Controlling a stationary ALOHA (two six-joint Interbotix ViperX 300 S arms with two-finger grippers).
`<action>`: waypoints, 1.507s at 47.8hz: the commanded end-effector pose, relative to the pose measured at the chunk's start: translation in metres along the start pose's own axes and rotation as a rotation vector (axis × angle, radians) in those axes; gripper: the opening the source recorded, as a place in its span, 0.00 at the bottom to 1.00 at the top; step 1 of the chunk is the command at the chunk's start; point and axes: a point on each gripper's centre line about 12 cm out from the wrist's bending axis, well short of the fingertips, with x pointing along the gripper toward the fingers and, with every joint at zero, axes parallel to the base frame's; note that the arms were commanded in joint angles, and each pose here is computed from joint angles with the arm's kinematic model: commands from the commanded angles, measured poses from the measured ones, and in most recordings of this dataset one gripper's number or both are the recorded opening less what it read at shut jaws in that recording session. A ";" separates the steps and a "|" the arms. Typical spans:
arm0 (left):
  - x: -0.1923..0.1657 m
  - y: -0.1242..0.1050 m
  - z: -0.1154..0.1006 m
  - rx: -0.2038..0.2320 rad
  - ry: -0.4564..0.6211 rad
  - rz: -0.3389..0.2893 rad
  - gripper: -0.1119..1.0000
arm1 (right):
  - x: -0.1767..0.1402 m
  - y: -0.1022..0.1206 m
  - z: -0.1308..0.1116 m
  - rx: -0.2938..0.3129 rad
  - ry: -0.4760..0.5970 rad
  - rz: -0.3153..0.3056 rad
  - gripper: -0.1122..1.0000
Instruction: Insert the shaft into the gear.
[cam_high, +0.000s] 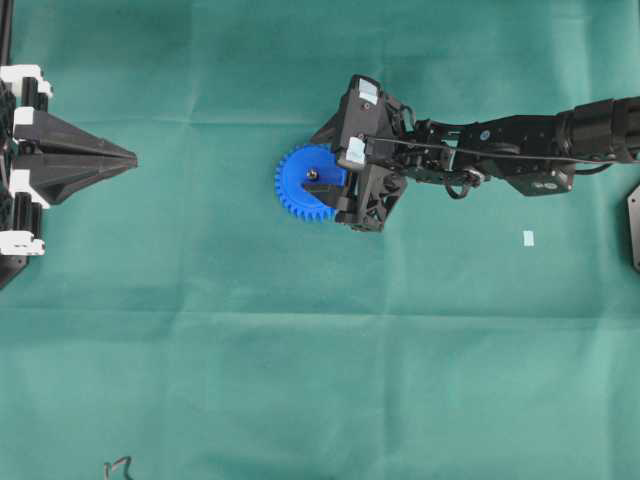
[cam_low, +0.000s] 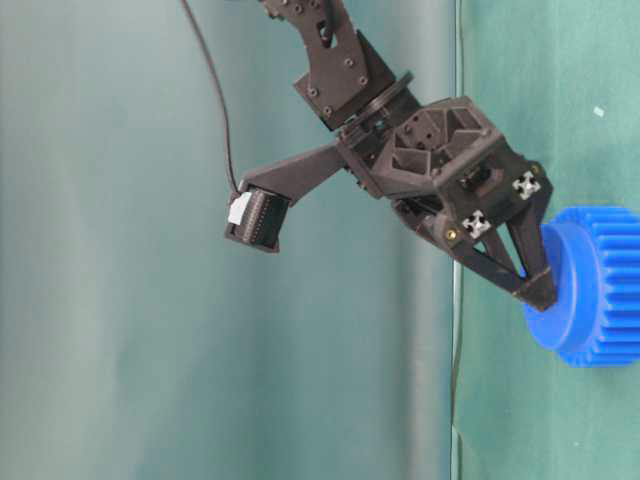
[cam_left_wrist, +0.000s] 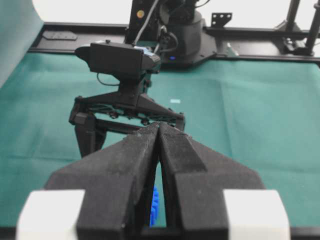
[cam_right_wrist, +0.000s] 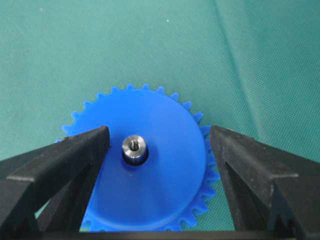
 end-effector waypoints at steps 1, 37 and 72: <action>0.003 0.001 0.010 0.002 -0.025 0.003 0.10 | -0.016 0.009 0.024 -0.005 -0.048 0.023 0.97; 0.003 0.001 0.010 0.000 -0.023 0.003 0.10 | -0.111 0.021 0.087 -0.021 -0.232 0.076 0.96; 0.002 0.001 0.009 0.002 -0.015 0.003 0.10 | -0.249 0.006 0.035 -0.050 -0.434 0.110 0.96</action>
